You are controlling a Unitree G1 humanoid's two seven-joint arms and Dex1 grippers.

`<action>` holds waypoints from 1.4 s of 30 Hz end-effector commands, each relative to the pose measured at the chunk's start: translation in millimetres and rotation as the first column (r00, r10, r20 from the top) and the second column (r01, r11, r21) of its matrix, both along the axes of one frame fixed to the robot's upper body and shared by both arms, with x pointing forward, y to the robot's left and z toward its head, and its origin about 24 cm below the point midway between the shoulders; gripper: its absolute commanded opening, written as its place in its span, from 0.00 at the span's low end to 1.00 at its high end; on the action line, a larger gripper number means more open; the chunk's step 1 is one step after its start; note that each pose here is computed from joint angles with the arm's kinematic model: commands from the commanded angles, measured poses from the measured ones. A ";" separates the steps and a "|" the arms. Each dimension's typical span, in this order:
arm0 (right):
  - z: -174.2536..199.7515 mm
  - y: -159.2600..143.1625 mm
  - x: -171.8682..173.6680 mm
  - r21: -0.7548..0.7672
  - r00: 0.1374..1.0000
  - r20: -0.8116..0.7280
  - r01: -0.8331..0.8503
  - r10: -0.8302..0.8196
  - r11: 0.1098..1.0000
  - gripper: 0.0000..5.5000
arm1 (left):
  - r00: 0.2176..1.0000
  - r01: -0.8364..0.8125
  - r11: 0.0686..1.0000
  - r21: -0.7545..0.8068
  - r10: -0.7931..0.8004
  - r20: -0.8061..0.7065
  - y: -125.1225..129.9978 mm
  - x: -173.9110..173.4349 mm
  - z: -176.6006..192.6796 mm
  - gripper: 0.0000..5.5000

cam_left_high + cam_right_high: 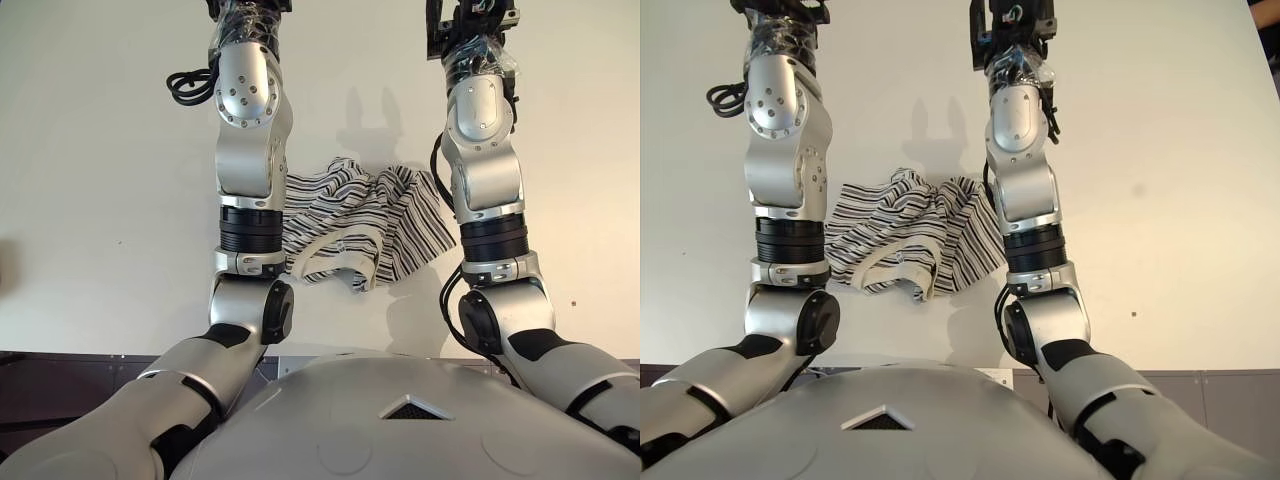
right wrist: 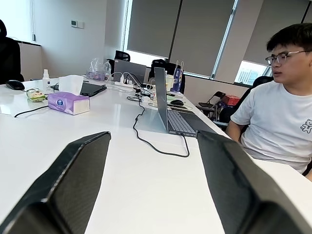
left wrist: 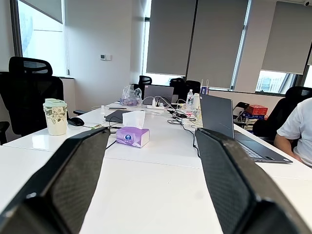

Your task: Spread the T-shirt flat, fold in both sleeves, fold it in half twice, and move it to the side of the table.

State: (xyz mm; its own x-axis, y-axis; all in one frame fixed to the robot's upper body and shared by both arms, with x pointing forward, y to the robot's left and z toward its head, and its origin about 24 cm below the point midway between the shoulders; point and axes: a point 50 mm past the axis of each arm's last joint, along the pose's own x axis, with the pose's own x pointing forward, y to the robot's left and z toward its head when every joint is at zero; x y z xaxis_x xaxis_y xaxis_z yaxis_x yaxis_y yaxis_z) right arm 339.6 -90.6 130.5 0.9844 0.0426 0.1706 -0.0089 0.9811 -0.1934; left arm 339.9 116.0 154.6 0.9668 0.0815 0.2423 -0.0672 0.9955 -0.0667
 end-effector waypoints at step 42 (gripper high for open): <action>-21.2 -98.7 -100.1 -0.546 0.786 -0.412 -0.618 0.461 0.566 0.59 | 0.927 0.135 0.922 0.363 0.013 -0.376 107.6 -112.1 -57.5 0.59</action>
State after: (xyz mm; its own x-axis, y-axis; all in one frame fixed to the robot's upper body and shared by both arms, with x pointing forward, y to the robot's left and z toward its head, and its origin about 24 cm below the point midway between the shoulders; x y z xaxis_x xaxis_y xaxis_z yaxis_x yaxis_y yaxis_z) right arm 236.9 -203.0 80.2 0.7645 0.5023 -0.4040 -0.6223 0.4116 -0.6658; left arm 218.6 202.6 76.0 0.9806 -0.0334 -0.1931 0.0784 0.9699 0.2306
